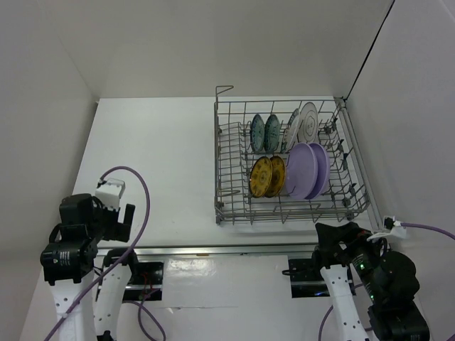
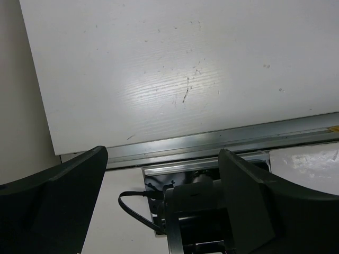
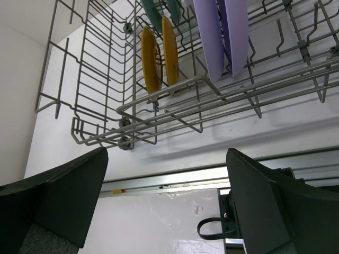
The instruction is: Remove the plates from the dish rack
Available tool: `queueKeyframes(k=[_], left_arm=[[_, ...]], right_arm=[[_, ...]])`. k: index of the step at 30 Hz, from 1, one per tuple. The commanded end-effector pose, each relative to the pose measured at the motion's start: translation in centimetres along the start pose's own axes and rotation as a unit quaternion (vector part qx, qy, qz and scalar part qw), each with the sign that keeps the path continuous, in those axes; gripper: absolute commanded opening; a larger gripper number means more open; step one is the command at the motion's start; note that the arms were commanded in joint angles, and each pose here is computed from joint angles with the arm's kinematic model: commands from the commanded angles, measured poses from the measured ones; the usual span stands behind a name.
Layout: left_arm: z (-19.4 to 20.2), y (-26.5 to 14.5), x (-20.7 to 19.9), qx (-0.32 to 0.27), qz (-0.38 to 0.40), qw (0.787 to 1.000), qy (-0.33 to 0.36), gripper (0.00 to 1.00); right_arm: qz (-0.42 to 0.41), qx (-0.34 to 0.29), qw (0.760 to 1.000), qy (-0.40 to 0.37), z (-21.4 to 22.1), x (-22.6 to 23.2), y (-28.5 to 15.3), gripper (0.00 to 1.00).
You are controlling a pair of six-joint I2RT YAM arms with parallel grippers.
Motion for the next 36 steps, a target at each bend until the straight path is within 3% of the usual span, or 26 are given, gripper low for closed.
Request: queueKeyframes(k=[1,6,11,15,19,21,24,28,29,32,36], left_arm=[[-0.5,-0.1,0.7,0.006,-0.014,1.000,-0.011,1.00],[-2.2,-1.2,2.4,-0.011,-0.053,0.999,-0.006,1.00],[-5.8,-3.1,4.6,-0.039,-0.073,0.997,-0.004,1.00],[-8.5,-1.5,6.0,-0.040,-0.062,0.997,0.002,1.00],[-11.0,2.3,8.2,-0.027,-0.069,0.997,0.006,0.97],[-12.1,3.6,8.8,-0.035,-0.068,0.997,0.001,0.97],[-13.6,6.2,9.5,-0.044,-0.059,0.997,0.008,0.96],[-14.9,8.6,9.9,-0.051,-0.042,0.998,-0.004,0.95],[-15.4,8.7,10.1,-0.055,-0.044,0.997,-0.008,0.95],[-15.9,9.6,9.8,-0.054,-0.029,0.998,-0.004,0.95],[-16.9,10.0,9.5,-0.067,-0.033,0.997,0.003,0.95]], right_arm=[[-0.008,0.001,1.000,-0.011,-1.2,1.3,-0.4,1.00],[0.016,0.006,0.999,-0.031,-3.1,2.5,0.5,1.00],[0.098,0.038,0.993,-0.046,-5.8,3.4,5.2,1.00],[0.143,0.050,0.987,-0.044,-8.2,4.8,9.3,1.00],[0.208,0.013,0.976,-0.068,-11.6,5.0,13.5,1.00],[0.232,0.028,0.967,-0.097,-12.0,4.5,16.1,0.92],[0.247,0.047,0.959,-0.130,-11.6,3.4,20.0,0.71],[0.271,0.060,0.951,-0.135,-10.7,1.8,22.6,0.59],[0.274,0.061,0.951,-0.129,-10.2,1.3,23.4,0.51],[0.278,0.045,0.950,-0.131,-10.0,0.6,24.7,0.49],[0.302,0.076,0.940,-0.138,-8.3,-1.3,26.5,0.49]])
Point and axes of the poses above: each gripper's point midway between its finger pads, its own y axis out along the fingers, its own x axis along the line the jaws close on, z = x × y, the point moved 4 cm from there along -y, back along the fingers, and after that the axes turned 13 degrees about y, right-handed, at the moved point
